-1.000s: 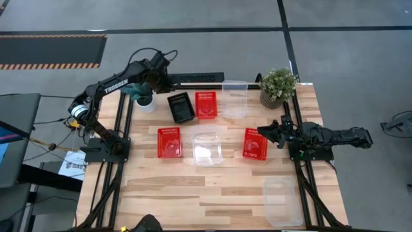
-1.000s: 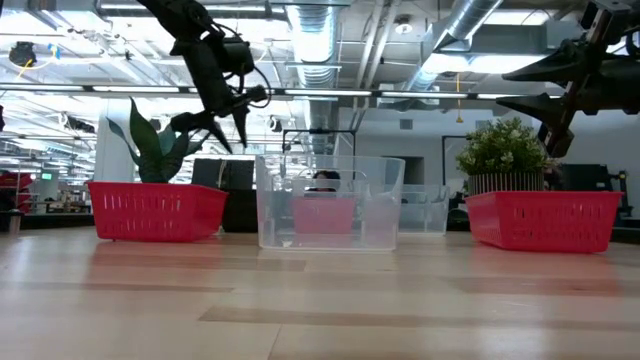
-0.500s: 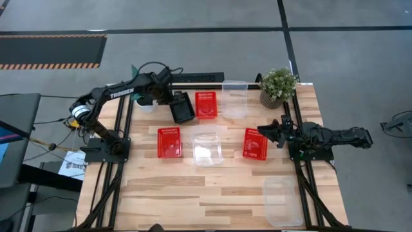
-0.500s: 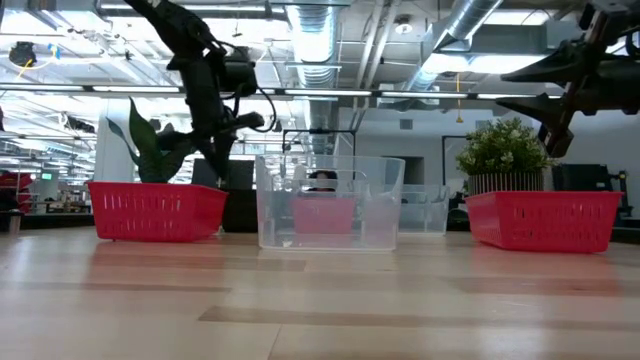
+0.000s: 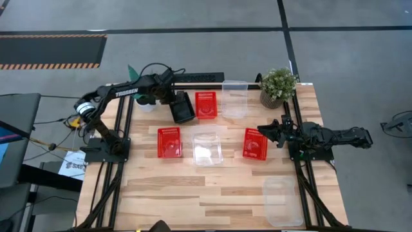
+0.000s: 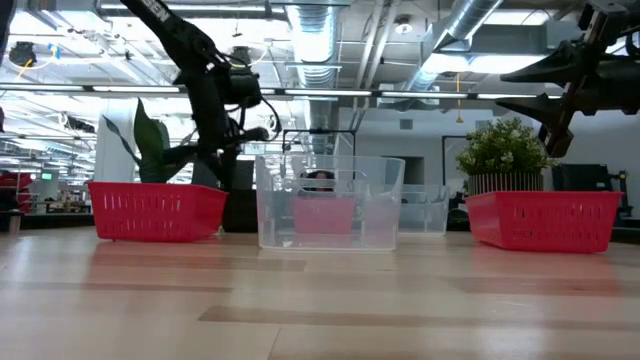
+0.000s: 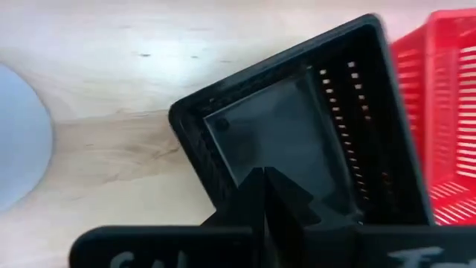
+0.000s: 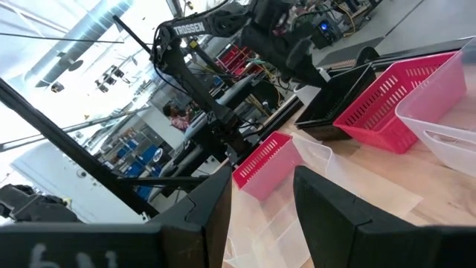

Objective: Stack baskets by color
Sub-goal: Stack the black bin on the black bin, then stack the right bin on the top red bin

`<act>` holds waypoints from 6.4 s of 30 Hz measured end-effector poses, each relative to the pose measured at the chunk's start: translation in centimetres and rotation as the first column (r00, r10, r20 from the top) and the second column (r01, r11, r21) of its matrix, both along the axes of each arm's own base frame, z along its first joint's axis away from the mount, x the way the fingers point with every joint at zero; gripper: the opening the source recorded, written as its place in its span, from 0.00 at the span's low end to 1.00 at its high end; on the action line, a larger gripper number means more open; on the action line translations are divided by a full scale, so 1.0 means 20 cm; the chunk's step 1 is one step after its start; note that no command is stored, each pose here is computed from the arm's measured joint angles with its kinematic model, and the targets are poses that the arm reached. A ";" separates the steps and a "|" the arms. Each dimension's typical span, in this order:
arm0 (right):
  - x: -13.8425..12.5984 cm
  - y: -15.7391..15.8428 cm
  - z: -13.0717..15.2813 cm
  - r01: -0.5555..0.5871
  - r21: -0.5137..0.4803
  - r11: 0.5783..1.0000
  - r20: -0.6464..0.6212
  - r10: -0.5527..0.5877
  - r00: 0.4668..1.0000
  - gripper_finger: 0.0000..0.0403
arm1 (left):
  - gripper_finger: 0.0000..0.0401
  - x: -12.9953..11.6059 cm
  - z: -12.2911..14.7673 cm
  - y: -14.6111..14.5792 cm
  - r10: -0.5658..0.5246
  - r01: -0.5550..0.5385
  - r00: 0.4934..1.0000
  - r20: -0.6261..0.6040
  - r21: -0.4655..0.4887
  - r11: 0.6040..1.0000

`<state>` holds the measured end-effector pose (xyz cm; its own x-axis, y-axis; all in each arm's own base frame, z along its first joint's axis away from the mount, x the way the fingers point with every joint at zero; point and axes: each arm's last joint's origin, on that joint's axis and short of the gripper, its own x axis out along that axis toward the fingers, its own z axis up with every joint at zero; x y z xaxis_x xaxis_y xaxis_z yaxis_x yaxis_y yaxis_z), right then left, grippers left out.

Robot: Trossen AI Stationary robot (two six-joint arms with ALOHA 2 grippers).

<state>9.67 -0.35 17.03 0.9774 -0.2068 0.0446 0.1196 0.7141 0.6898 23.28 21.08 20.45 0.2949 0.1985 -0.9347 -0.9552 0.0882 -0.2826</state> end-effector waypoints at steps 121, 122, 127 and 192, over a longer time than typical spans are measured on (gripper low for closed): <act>0.43 0.14 0.16 0.642 0.126 0.756 -0.991 0.072 0.109 0.52 | 0.33 -0.03 0.79 -0.24 -0.454 0.089 0.560 0.693 0.495 0.865; 0.44 0.14 0.15 0.641 0.123 0.758 -0.992 0.072 0.105 0.50 | 0.33 -0.03 0.79 -0.24 -0.453 0.089 0.561 0.693 0.494 0.865; 0.47 0.11 0.13 0.619 0.120 0.776 -0.992 0.076 0.098 0.43 | 0.33 -0.03 0.78 -0.24 -0.445 0.093 0.567 0.693 0.483 0.871; 0.50 0.18 0.10 0.343 0.202 0.917 -0.925 0.064 0.375 0.33 | 0.30 0.28 0.64 -1.13 -0.436 0.253 0.656 0.617 0.365 0.896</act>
